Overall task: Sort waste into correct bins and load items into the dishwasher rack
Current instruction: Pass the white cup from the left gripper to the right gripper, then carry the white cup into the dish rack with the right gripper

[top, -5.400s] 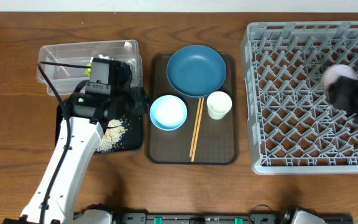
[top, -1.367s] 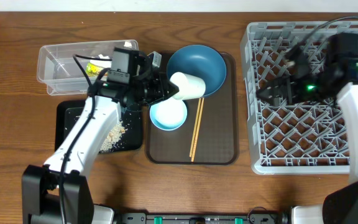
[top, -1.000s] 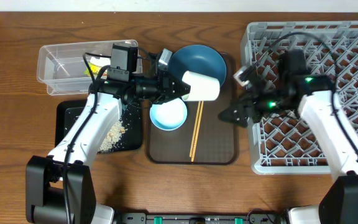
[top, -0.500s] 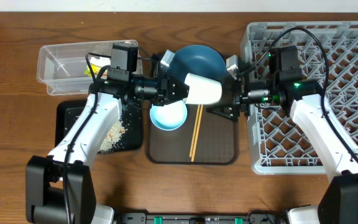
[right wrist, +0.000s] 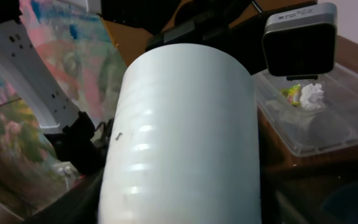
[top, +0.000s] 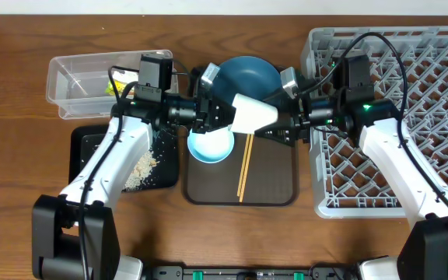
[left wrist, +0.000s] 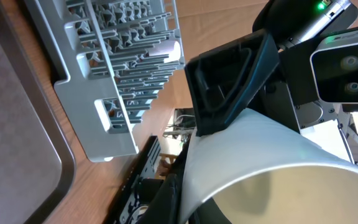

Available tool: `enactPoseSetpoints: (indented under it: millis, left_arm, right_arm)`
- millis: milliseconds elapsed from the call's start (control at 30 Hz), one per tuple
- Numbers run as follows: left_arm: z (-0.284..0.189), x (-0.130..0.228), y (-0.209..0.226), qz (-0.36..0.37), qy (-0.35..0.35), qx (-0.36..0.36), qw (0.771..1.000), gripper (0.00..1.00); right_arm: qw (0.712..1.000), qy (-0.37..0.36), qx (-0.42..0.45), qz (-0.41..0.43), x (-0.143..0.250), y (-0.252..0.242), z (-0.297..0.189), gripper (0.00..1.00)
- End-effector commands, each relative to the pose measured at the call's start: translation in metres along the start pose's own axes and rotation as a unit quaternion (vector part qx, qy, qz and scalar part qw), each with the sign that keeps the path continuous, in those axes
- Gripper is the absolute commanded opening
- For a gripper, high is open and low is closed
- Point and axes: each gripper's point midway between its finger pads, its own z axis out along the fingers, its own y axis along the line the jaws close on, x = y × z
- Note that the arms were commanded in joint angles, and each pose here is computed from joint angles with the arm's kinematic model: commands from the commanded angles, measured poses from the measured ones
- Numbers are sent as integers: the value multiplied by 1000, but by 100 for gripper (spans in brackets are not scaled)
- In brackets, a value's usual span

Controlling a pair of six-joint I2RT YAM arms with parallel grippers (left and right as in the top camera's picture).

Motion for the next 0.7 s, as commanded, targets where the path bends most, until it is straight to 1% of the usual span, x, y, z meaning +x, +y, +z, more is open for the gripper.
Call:
enactPoseSetpoints:
  millis: [0, 67, 100, 133, 200, 267, 333, 367, 433, 500, 567, 667]
  left_arm:
    - [0, -4, 2, 0, -5, -6, 1000, 8]
    - [0, -4, 2, 0, -5, -6, 1000, 8]
    - [0, -5, 2, 0, -5, -6, 1000, 11]
    - [0, -5, 2, 1, -5, -6, 1000, 16]
    - [0, -6, 4, 8, -8, -10, 1000, 34]
    - [-1, -9, 13, 26, -21, -36, 999, 42]
    - [-5, -15, 36, 26, -46, -98, 994, 49]
    - [-9, -18, 53, 16, -62, -144, 987, 50]
    - [-23, -20, 86, -3, -87, -238, 967, 54]
    - [-39, -19, 109, -20, -104, -308, 946, 56]
    - [-50, -18, 117, -25, -110, -337, 935, 58]
    - [-66, -17, 115, -15, -119, -355, 927, 59]
  right_arm:
    - [999, -21, -46, -10, -7, 17, 3, 58]
    - [999, -21, -46, -12, -7, 17, 3, 55]
    - [999, -21, -46, -12, -7, 16, 3, 54]
    - [999, -19, -44, -7, -7, 16, 4, 54]
    - [1000, -7, -22, 17, -2, 8, 4, 54]
    - [998, 13, 14, 53, 6, -4, 4, 54]
    - [994, 32, 54, 86, 14, -16, 2, 52]
    - [991, 40, 75, 102, 19, -23, 0, 50]
    - [984, 52, 110, 132, 26, -33, -6, 48]
    - [974, 63, 147, 163, 35, -42, -15, 46]
    - [961, 79, 189, 186, 44, -51, -28, 46]
    - [933, 109, 267, 213, 56, -60, -57, 46]
